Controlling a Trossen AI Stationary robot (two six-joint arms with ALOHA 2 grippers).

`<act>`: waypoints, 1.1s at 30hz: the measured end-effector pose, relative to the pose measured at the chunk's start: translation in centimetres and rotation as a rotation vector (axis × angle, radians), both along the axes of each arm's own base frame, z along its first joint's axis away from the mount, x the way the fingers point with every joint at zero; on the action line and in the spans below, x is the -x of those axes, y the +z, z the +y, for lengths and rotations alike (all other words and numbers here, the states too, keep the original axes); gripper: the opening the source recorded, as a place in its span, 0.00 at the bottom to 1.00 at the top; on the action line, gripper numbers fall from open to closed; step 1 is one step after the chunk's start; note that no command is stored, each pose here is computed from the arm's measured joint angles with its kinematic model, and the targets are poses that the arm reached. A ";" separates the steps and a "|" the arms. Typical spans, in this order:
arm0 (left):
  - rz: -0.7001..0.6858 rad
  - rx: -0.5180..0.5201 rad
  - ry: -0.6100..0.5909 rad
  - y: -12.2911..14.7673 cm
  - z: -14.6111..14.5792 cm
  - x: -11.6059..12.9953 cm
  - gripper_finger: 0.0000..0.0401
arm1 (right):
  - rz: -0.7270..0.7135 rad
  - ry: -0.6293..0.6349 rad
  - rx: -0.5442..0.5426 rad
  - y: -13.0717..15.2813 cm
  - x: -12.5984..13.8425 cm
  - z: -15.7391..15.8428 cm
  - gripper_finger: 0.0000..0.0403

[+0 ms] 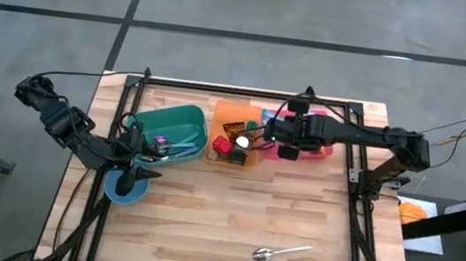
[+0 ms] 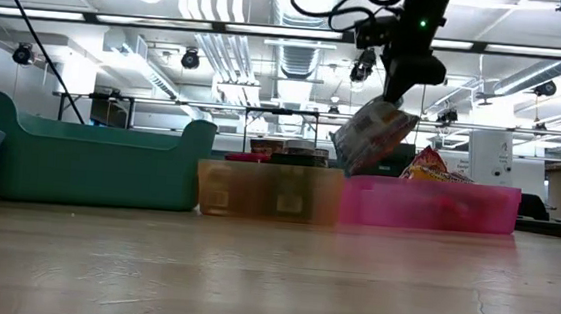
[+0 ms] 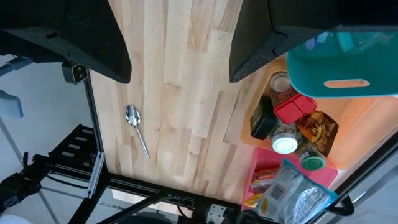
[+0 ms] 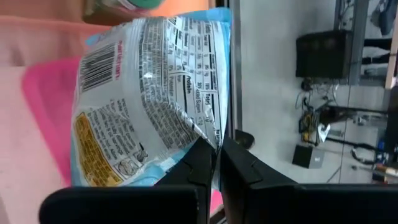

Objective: Pick & Place Food Item
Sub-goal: Put the light blue noodle pack into the pink bin

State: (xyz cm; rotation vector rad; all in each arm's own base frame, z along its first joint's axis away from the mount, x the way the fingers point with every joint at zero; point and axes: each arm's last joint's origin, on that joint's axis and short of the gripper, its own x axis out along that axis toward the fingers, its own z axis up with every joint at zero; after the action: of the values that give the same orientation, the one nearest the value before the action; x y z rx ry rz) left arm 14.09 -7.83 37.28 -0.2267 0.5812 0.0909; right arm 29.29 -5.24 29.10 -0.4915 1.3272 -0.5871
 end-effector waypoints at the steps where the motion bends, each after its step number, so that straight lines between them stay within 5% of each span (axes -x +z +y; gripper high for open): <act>1: 0.000 0.000 0.000 0.0 0.0 0.0 0.68 | -0.002 -0.012 0.000 0.0 0.1 -0.3 0.03; 8: 0.000 0.000 0.000 0.0 0.0 0.0 0.68 | -0.069 -0.182 0.097 0.1 0.5 -1.9 0.03; 17: 0.000 -0.003 -0.002 0.0 0.0 0.0 0.68 | -0.124 -0.267 0.095 -0.4 0.7 -2.4 0.03; 33: 0.000 -0.002 -0.001 0.0 0.0 0.0 0.68 | -0.296 -0.386 0.045 -5.9 -0.5 -3.1 0.03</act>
State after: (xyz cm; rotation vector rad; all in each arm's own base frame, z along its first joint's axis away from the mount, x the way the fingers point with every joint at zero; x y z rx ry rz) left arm 14.09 -7.83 37.28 -0.2247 0.5810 0.0901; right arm 29.83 -8.38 23.16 -0.1728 1.1308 -0.9713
